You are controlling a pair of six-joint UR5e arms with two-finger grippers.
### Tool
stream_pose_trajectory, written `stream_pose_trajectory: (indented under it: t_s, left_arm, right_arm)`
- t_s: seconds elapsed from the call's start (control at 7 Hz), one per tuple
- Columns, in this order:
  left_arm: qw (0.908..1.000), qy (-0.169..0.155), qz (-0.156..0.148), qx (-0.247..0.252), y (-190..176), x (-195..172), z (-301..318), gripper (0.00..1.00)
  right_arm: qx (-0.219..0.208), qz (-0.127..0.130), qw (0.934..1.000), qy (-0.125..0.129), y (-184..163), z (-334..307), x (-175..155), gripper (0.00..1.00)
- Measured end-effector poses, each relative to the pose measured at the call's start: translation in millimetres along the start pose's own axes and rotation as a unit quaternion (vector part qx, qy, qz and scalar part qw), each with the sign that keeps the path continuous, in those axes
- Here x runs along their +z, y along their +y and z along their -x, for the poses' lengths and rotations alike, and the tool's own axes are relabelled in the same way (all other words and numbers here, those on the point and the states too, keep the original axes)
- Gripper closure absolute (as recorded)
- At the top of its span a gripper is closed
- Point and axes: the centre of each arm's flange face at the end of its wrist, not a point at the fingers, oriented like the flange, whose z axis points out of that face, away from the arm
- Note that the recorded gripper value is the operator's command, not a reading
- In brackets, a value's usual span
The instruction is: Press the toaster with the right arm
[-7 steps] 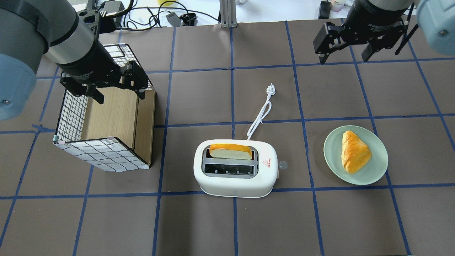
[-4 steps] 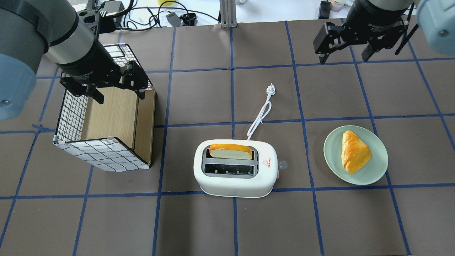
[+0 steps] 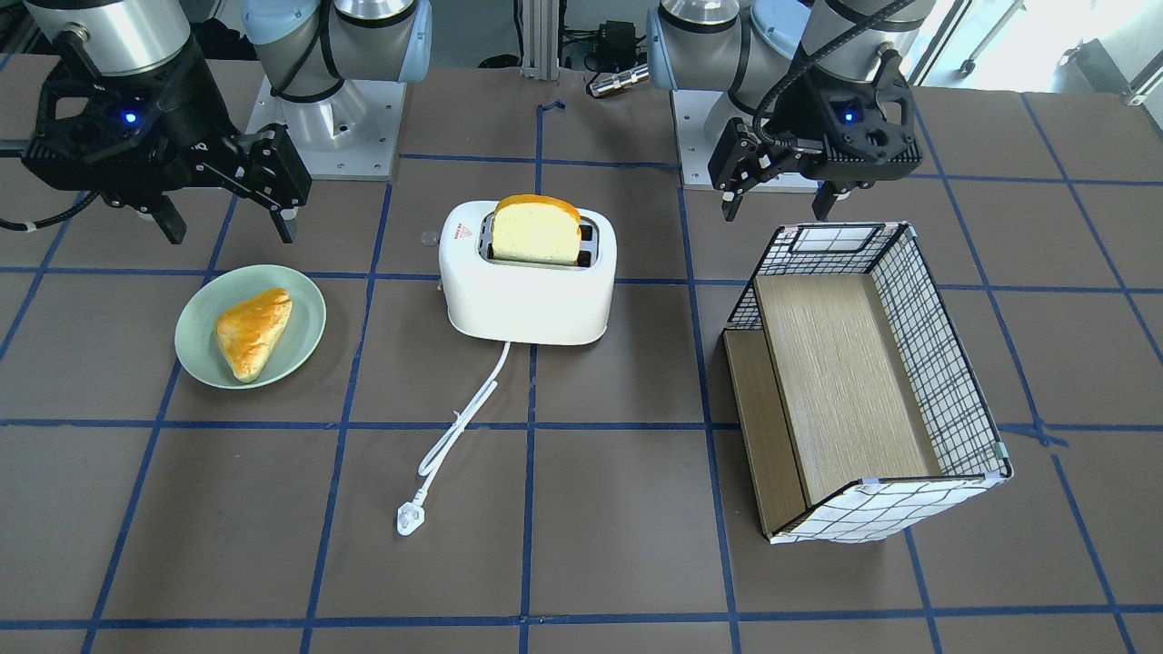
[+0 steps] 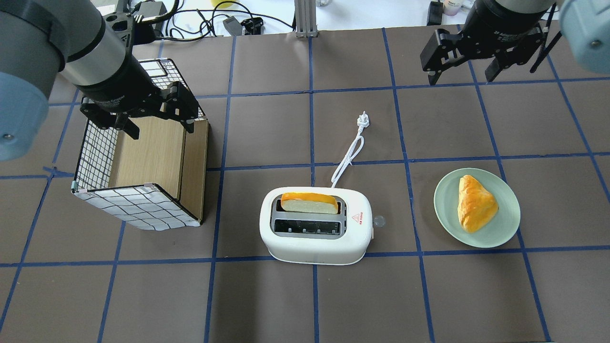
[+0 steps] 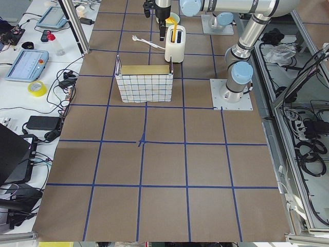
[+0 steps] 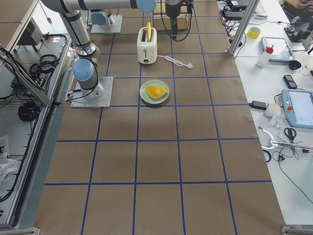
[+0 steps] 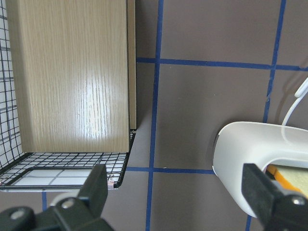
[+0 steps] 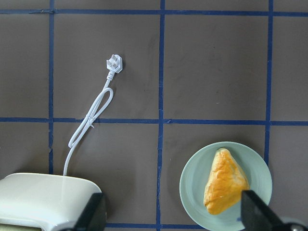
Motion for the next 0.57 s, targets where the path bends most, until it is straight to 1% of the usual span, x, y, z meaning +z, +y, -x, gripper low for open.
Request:
stream_pose_trajectory:
  t_s: [0.29, 0.43, 0.57]
  left_arm:
    - [1.0000, 0.000, 0.000, 0.000, 0.1, 0.1, 0.0, 0.00]
    - [1.0000, 0.000, 0.000, 0.000, 0.1, 0.1, 0.0, 0.00]
    - [1.0000, 0.000, 0.000, 0.000, 0.0, 0.1, 0.0, 0.00]
  right_arm:
    - [0.000, 0.001, 1.0000, 0.000, 0.4, 0.0, 0.5, 0.02]
    - [0.000, 0.000, 1.0000, 0.000, 0.6, 0.0, 0.3, 0.25]
    - [0.000, 0.000, 1.0000, 0.001, 1.6, -0.5, -0.2, 0.77]
